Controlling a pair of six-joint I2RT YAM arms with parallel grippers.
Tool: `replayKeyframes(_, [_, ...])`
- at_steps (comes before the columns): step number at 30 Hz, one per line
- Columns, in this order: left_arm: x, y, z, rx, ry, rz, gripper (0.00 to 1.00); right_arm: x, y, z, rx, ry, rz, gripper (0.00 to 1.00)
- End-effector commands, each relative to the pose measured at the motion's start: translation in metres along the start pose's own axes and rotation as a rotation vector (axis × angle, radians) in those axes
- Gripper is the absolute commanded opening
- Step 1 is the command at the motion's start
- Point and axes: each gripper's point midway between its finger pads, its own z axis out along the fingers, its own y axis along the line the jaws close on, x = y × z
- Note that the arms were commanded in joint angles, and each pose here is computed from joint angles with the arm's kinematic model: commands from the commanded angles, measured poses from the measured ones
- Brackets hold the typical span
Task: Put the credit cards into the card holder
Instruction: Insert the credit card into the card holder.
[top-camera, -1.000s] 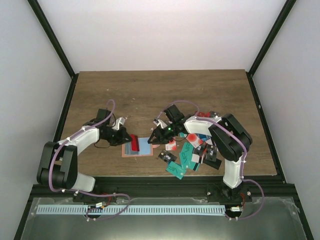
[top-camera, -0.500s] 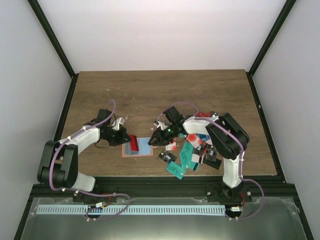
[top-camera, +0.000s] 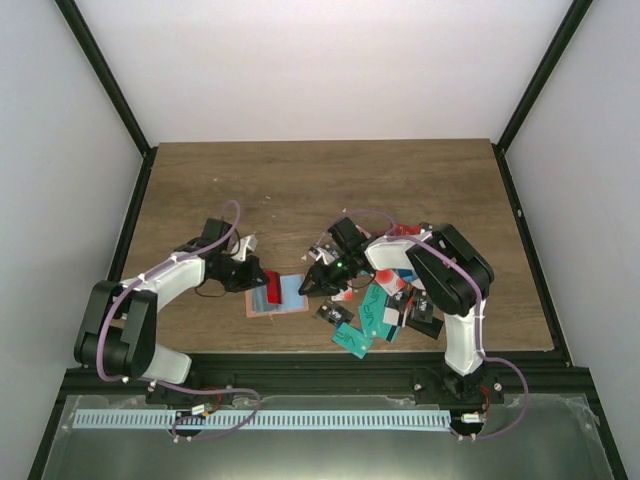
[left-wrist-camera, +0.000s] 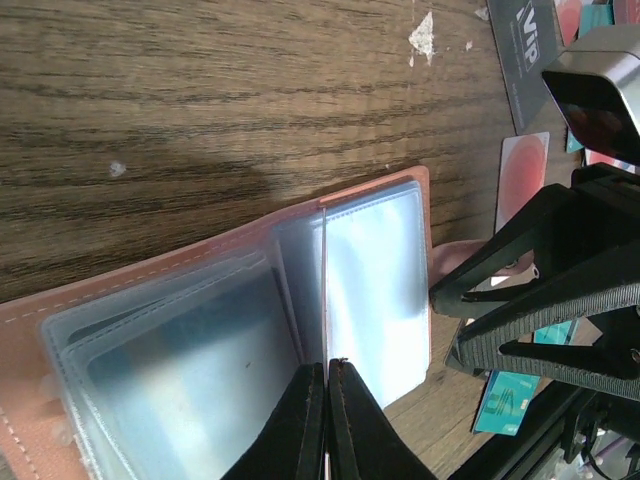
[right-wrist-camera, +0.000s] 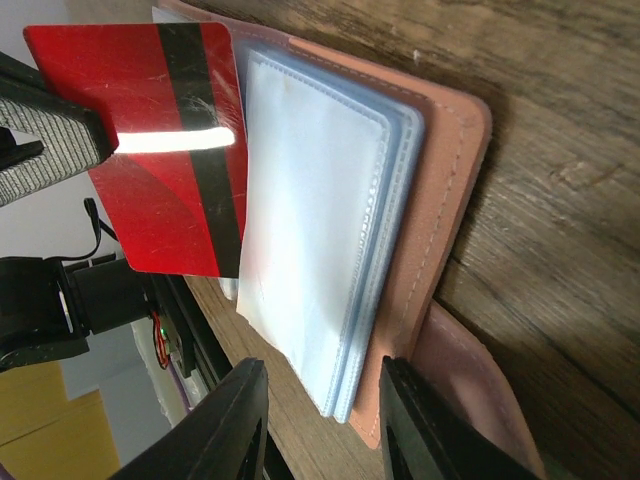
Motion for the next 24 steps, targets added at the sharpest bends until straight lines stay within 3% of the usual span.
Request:
replayKeyframes(1, [0.001, 0.003, 0.005, -0.012, -0.010, 0.000, 0.04, 0.005, -0.006, 0.006, -0.004, 0.017, 0.013, 0.34])
replayKeyframes(24, [0.017, 0.021, 0.004, -0.020, -0.110, -0.172, 0.04, 0.016, -0.017, 0.009, 0.011, 0.036, 0.065, 0.31])
